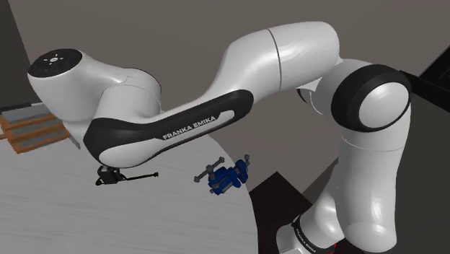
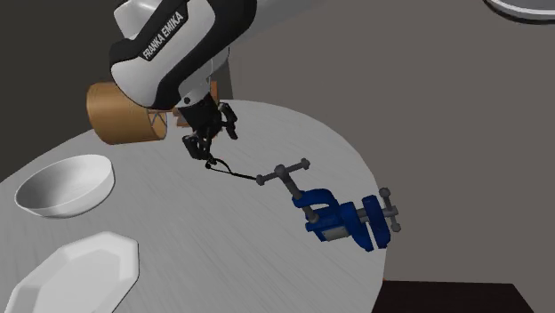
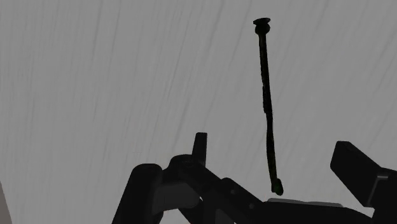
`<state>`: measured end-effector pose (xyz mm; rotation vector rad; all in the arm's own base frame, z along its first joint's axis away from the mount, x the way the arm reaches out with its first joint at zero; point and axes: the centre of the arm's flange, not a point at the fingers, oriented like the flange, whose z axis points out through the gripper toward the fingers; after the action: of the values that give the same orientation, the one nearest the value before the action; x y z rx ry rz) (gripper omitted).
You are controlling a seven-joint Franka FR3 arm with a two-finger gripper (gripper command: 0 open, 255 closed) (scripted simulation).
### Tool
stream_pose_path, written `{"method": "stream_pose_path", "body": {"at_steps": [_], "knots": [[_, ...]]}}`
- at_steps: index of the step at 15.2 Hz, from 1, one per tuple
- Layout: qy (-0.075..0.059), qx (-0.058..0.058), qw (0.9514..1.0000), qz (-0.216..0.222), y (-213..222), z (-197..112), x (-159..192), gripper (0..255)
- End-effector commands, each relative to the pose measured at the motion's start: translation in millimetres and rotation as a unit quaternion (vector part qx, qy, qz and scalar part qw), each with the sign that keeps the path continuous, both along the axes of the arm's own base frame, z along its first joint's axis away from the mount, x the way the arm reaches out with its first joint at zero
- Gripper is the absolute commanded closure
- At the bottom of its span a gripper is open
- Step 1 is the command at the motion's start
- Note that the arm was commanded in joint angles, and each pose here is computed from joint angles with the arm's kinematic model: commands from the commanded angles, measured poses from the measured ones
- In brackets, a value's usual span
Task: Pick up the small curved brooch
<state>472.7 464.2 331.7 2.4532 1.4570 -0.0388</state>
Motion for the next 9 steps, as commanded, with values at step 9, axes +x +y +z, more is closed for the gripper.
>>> {"method": "stream_pose_path", "body": {"at_steps": [9], "knots": [[-0.001, -0.002, 0.9999, 0.01, 9, -45, 0, 0]]}}
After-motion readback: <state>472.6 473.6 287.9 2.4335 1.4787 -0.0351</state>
